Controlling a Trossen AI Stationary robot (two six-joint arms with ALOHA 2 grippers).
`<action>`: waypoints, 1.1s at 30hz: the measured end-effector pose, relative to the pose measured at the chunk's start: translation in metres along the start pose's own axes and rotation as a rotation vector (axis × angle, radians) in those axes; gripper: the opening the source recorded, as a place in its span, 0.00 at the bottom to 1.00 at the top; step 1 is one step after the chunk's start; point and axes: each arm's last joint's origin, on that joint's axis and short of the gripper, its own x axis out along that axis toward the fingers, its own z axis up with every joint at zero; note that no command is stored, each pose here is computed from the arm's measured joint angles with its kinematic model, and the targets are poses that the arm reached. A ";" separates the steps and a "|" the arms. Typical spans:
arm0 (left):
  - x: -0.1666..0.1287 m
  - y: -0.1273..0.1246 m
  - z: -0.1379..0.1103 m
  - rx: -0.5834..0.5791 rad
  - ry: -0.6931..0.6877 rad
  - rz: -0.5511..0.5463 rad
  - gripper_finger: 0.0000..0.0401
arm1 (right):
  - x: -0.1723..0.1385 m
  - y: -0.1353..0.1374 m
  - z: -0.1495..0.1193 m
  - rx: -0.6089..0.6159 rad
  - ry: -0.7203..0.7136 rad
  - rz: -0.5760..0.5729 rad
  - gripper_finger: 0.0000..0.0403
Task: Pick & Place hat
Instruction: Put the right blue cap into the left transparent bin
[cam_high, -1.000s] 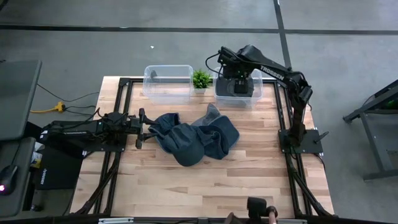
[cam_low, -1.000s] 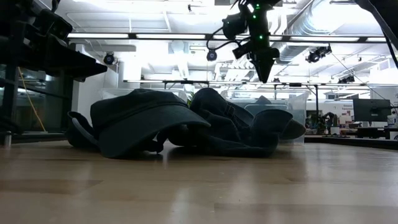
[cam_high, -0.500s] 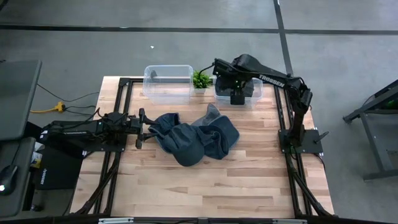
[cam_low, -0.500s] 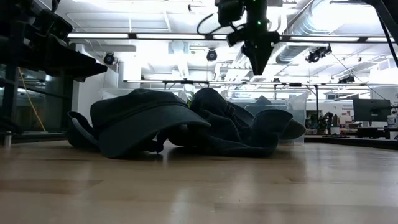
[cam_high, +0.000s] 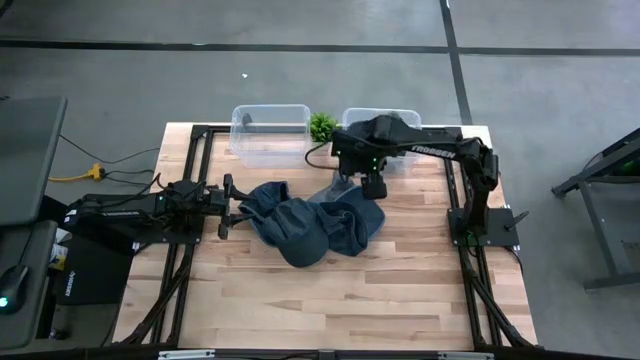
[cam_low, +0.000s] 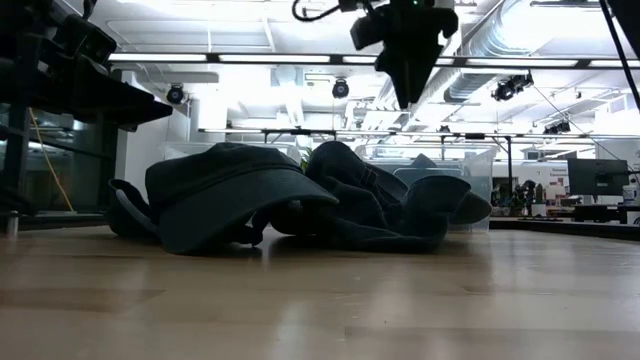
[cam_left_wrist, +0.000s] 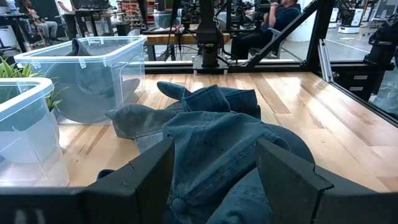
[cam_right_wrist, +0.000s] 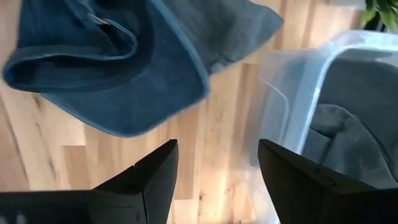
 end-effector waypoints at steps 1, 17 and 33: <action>0.000 0.000 0.000 0.000 0.000 0.000 0.55 | -0.001 0.004 0.001 -0.005 -0.002 0.000 0.54; 0.000 0.000 0.000 0.000 0.000 0.000 0.55 | -0.010 0.062 0.016 -0.035 -0.068 -0.014 0.53; 0.000 0.000 0.000 0.000 0.000 0.000 0.55 | -0.021 0.139 0.011 -0.082 -0.070 0.010 0.52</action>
